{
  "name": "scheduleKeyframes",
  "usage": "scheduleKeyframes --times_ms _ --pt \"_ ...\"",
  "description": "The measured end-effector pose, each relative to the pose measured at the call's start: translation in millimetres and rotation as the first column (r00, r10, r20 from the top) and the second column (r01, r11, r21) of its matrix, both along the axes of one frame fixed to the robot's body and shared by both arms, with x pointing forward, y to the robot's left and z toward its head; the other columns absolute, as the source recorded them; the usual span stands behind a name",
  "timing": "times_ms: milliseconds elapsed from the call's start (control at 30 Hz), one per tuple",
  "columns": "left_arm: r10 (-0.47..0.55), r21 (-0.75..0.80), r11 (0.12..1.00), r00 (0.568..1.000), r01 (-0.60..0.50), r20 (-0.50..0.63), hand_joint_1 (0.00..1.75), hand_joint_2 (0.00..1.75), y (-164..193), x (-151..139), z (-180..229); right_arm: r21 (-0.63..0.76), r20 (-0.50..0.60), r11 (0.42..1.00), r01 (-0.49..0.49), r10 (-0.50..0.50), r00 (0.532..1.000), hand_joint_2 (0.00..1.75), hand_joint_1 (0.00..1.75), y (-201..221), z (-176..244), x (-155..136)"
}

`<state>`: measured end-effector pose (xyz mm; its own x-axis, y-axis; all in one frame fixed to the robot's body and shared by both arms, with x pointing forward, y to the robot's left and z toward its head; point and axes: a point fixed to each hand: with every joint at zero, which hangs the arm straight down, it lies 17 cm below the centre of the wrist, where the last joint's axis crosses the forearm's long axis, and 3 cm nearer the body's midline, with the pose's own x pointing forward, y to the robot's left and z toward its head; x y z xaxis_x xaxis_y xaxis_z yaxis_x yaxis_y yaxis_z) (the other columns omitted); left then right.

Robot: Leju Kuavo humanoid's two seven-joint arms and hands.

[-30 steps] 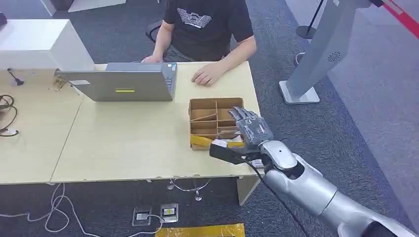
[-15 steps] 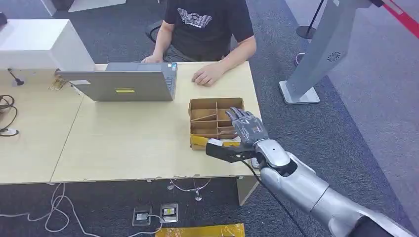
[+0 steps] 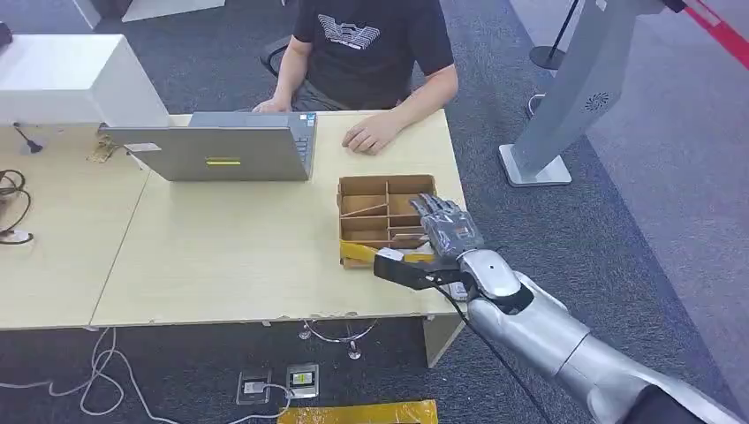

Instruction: Pass the card to the sensor for recognition and then transmit it.

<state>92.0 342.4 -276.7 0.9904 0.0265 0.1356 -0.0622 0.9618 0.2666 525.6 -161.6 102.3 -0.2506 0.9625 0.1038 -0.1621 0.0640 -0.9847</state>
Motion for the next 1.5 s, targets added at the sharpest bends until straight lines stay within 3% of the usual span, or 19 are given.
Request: scheduleKeyframes --times_ms 400,433,467,533,567,633,733,833,1133,1500 --pt "0.000 0.000 1.000 1.000 0.000 0.000 0.00 0.00 0.1 0.1 0.0 0.004 0.001 1.000 -0.030 0.030 1.000 1.75 0.02 6.4 -2.8 -0.6" --pt "0.000 0.000 1.000 1.000 0.000 0.000 0.00 0.00 0.1 0.1 0.0 0.007 -0.001 0.999 -0.034 0.034 0.999 1.75 0.07 8.2 -3.4 -0.8" --pt "0.000 0.000 1.000 1.000 0.000 0.000 0.00 0.00 0.1 0.0 0.0 0.009 -0.003 0.999 -0.037 0.037 0.999 1.75 0.26 9.0 -4.2 -0.9" --pt "-0.001 0.000 1.000 1.000 0.001 0.000 0.00 0.00 -0.2 0.1 0.0 0.011 -0.007 0.999 -0.041 0.041 0.999 1.75 0.30 10.3 -5.9 -1.0" --pt "-0.001 0.000 1.000 1.000 0.001 0.000 0.00 0.00 -0.2 0.1 0.0 0.013 -0.007 0.999 -0.042 0.042 0.999 1.75 1.45 11.1 -6.3 -1.0" --pt "-0.001 0.000 1.000 1.000 0.001 0.000 0.00 0.00 -0.5 0.1 0.0 0.012 -0.007 0.999 -0.045 0.045 0.999 1.75 1.62 11.3 -7.4 -0.9" --pt "-0.001 -0.001 1.000 1.000 0.001 0.000 0.00 0.00 -1.3 0.0 -0.1 0.010 -0.011 0.999 -0.044 0.044 0.999 1.75 1.69 12.1 -9.7 -0.8" --pt "-0.001 -0.002 1.000 1.000 0.001 0.000 0.00 0.00 -1.5 0.1 -0.1 0.005 -0.012 0.999 -0.042 0.042 0.999 1.75 1.62 12.4 -11.7 -0.6" --pt "-0.002 -0.002 1.000 1.000 0.002 0.000 0.00 0.00 -1.8 0.0 -0.1 -0.007 -0.008 1.000 -0.027 0.026 1.000 1.75 1.75 7.4 -13.8 3.7" --pt "-0.002 -0.002 1.000 1.000 0.002 0.000 0.00 0.00 -1.9 0.1 -0.1 -0.006 -0.006 1.000 -0.023 0.023 1.000 1.75 1.75 5.7 -15.0 5.0"
